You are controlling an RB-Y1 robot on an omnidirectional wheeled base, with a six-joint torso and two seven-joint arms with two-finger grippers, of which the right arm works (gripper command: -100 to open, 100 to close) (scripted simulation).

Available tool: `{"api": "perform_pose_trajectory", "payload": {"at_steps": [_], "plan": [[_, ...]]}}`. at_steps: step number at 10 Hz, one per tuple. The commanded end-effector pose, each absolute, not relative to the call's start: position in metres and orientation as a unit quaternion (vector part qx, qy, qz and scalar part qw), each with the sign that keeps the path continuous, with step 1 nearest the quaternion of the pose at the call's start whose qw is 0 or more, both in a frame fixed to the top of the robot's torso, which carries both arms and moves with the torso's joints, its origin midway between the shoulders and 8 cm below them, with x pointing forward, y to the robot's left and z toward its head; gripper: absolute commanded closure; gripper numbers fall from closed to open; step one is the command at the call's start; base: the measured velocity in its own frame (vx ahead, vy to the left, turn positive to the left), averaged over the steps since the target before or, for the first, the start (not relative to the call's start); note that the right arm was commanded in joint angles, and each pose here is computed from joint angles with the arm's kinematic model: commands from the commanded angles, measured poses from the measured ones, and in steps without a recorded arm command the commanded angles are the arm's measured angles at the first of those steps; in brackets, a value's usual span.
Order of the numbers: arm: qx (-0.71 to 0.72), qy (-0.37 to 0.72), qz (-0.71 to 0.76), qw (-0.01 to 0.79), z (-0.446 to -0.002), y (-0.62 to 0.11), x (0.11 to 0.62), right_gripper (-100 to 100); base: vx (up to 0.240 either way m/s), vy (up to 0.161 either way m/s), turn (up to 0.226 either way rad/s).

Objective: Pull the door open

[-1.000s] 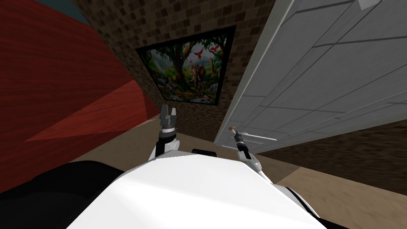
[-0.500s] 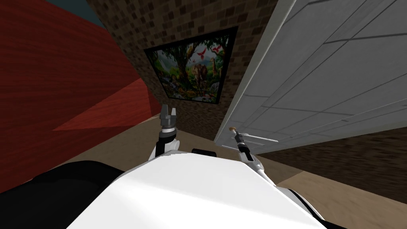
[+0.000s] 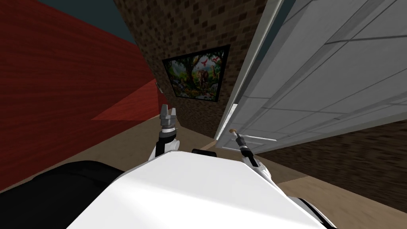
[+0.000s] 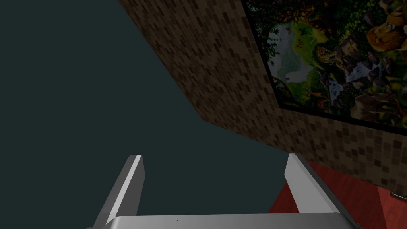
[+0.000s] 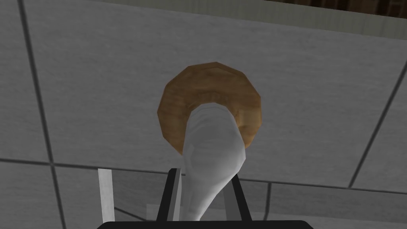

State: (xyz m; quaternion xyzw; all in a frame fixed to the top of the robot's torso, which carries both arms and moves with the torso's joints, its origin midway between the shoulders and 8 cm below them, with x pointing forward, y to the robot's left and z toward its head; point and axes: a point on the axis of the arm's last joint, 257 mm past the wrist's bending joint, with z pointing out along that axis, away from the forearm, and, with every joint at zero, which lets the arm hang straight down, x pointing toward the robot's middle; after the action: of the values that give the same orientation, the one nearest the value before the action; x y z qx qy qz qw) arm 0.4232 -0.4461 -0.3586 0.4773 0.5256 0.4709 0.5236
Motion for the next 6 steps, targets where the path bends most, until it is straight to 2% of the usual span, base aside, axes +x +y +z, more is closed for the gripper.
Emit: {"api": "perform_pose_trajectory", "payload": {"at_steps": [1,2,6], "plan": [[0.469,0.529,0.479,0.52,-0.355,-0.446,0.417,100,-0.212,-0.055,0.132],[0.473,0.528,0.475,0.521,-0.357,-0.447,0.419,100,-0.101,-0.022,0.023],[0.46,0.538,0.487,0.511,-0.357,-0.449,0.397,100,-0.188,-0.081,0.162]]}}
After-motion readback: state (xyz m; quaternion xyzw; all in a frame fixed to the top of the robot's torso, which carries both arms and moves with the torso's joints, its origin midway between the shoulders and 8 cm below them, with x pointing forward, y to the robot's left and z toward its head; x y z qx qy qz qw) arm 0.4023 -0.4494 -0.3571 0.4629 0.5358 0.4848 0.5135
